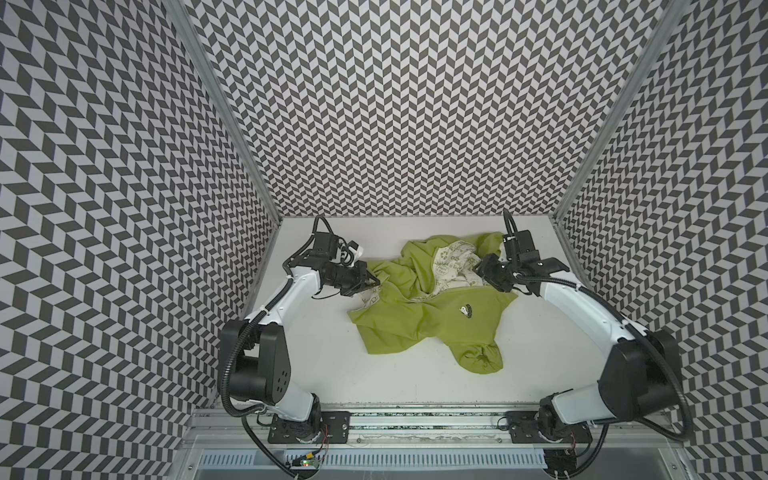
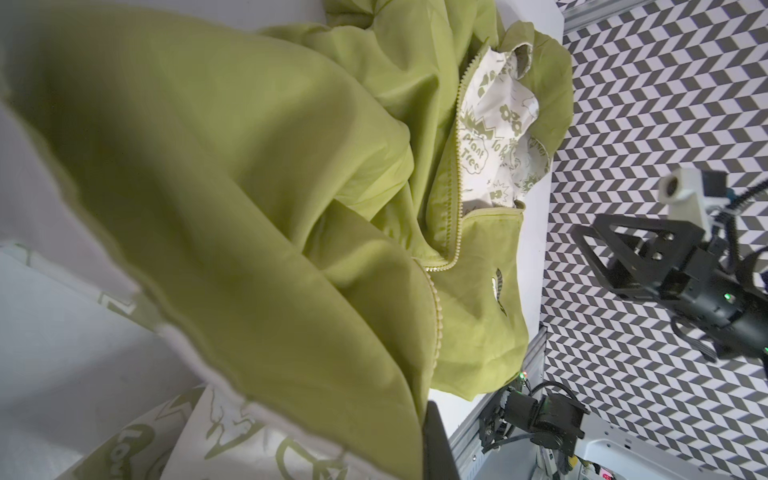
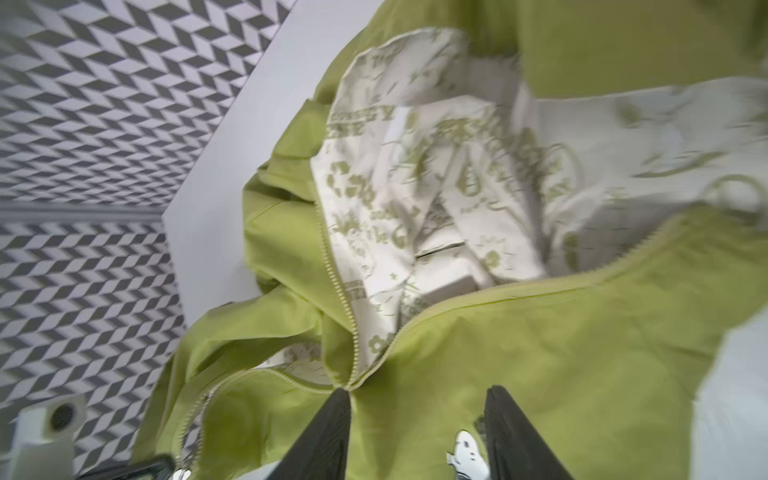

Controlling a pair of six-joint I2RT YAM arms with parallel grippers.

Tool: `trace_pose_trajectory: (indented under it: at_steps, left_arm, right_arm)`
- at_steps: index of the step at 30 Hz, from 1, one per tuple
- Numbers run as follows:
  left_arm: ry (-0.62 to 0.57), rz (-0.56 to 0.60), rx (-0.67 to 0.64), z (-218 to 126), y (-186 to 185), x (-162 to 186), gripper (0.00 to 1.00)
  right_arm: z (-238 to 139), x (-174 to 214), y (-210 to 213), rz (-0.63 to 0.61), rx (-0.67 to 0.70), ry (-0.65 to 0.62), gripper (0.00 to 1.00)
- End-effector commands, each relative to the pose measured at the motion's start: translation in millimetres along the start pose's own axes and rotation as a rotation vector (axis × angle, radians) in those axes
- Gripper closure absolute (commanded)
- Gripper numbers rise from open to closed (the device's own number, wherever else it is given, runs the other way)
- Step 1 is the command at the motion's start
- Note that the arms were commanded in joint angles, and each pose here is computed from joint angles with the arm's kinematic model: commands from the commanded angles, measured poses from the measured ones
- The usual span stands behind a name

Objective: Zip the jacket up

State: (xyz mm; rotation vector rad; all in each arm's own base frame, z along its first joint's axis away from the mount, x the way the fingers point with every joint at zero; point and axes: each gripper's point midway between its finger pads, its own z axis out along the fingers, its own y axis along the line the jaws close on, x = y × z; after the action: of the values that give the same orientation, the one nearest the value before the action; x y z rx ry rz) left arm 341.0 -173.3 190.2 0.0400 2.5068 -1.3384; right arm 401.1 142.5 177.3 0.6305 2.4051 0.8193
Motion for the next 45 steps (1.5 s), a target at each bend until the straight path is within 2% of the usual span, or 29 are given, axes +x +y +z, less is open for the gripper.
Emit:
trace_pose_trajectory:
  at_steps: [1,5,9,13,15,20,22,29,37,42,45]
  left_arm:
    - [0.028,0.013,0.097,-10,-29,8,1.0]
    - [0.06,-0.001,0.176,-12,-45,16,1.0]
    - [0.08,-0.008,0.179,-10,-47,24,1.0]
    - [0.087,-0.025,0.149,-7,-37,31,1.0]
    - [0.085,-0.033,0.124,-5,-28,34,1.0]
    - [0.06,-0.061,0.048,0,-6,36,0.99]
    - [0.041,-0.068,0.029,2,2,35,0.94]
    - [-0.033,-0.091,-0.014,8,26,34,0.89]
    - [-0.096,-0.102,0.018,11,36,47,0.72]
    - [-0.167,-0.066,0.018,6,36,49,0.66]
    - [-0.204,-0.006,0.014,6,26,48,0.64]
  right_arm:
    - [19,43,64,-0.136,-0.291,0.21,0.48]
    - [34,82,107,-0.177,-0.467,0.339,0.47]
    - [43,105,134,-0.198,-0.537,0.397,0.45]
    - [58,120,141,-0.236,-0.497,0.429,0.45]
    - [70,124,132,-0.25,-0.428,0.442,0.46]
    - [86,135,113,-0.243,-0.367,0.474,0.48]
    - [91,139,105,-0.242,-0.345,0.482,0.48]
    - [99,152,94,-0.225,-0.321,0.516,0.49]
    - [101,159,93,-0.22,-0.319,0.54,0.49]
    - [102,161,90,-0.208,-0.318,0.548,0.49]
    - [103,161,90,-0.207,-0.317,0.548,0.49]
